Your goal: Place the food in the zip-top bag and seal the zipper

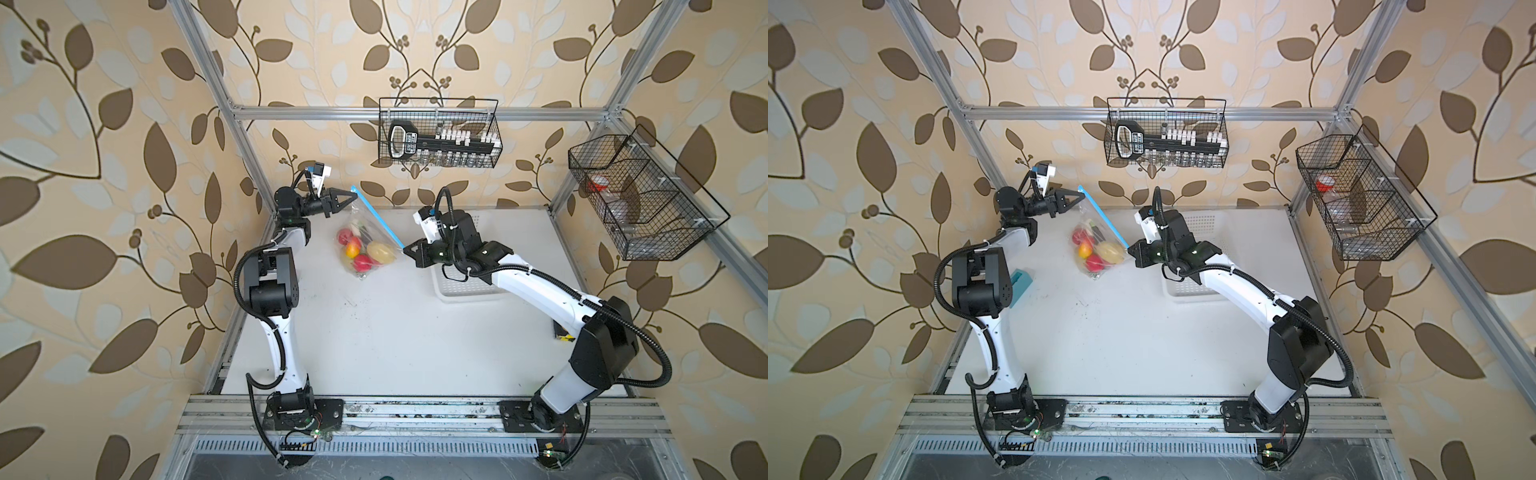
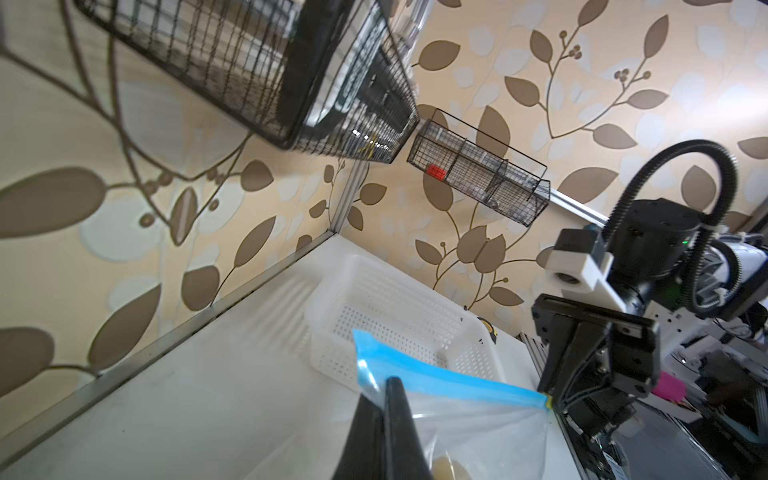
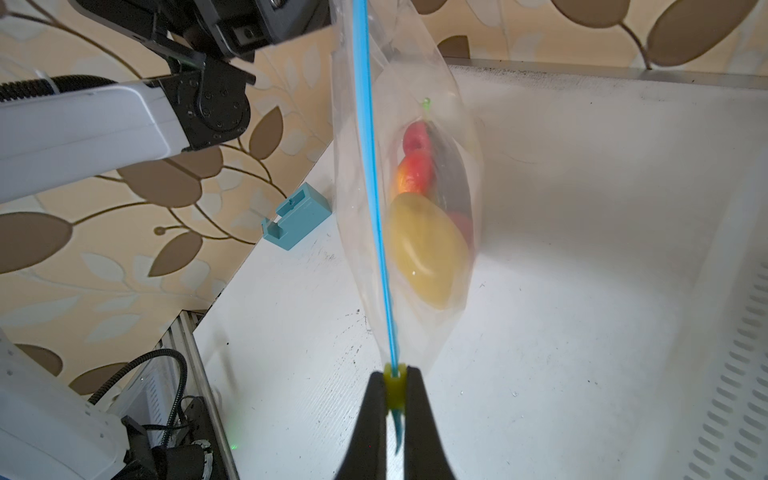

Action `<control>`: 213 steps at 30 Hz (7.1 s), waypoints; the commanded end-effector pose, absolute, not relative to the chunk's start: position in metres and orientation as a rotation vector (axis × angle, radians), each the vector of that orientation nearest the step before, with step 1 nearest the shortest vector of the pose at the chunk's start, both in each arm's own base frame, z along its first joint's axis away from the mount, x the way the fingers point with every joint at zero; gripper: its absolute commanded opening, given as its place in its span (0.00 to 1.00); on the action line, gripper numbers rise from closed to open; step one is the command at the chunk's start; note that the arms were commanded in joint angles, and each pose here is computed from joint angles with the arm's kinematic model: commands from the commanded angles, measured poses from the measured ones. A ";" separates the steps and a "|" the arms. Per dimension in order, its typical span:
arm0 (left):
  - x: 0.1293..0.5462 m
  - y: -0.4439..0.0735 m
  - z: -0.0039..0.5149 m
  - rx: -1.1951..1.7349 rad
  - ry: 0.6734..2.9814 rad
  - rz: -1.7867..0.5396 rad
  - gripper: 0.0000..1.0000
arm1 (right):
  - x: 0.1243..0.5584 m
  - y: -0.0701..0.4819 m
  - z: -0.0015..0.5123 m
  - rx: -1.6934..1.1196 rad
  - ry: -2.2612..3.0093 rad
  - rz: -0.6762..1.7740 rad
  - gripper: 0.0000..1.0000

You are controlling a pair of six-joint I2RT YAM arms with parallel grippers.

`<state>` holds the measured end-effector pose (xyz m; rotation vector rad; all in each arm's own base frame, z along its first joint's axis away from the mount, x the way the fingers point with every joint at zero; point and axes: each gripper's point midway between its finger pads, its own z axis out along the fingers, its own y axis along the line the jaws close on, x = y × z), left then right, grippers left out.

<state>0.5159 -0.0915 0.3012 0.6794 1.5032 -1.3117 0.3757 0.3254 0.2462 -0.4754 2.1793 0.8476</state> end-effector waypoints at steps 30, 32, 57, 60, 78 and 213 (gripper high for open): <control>0.499 0.003 0.356 0.111 1.775 -0.408 0.00 | 0.340 0.287 0.273 -0.467 2.302 0.616 0.00; 0.493 0.004 0.364 0.107 1.784 -0.384 0.00 | 0.335 0.282 0.275 -0.463 2.302 0.600 0.00; 0.367 -0.039 0.380 -0.071 1.943 -0.249 0.00 | 0.292 0.280 0.342 -0.545 2.201 0.619 0.00; 0.365 -0.038 0.370 -0.105 1.978 -0.245 0.00 | 0.295 0.280 0.338 -0.554 2.218 0.595 0.00; 0.427 -0.024 0.295 -0.094 2.057 -0.045 0.00 | 0.397 0.289 0.245 -0.422 2.410 0.532 0.00; 0.377 0.040 0.106 -0.254 1.972 -0.046 0.99 | 0.340 0.014 0.171 0.122 1.849 -0.258 1.00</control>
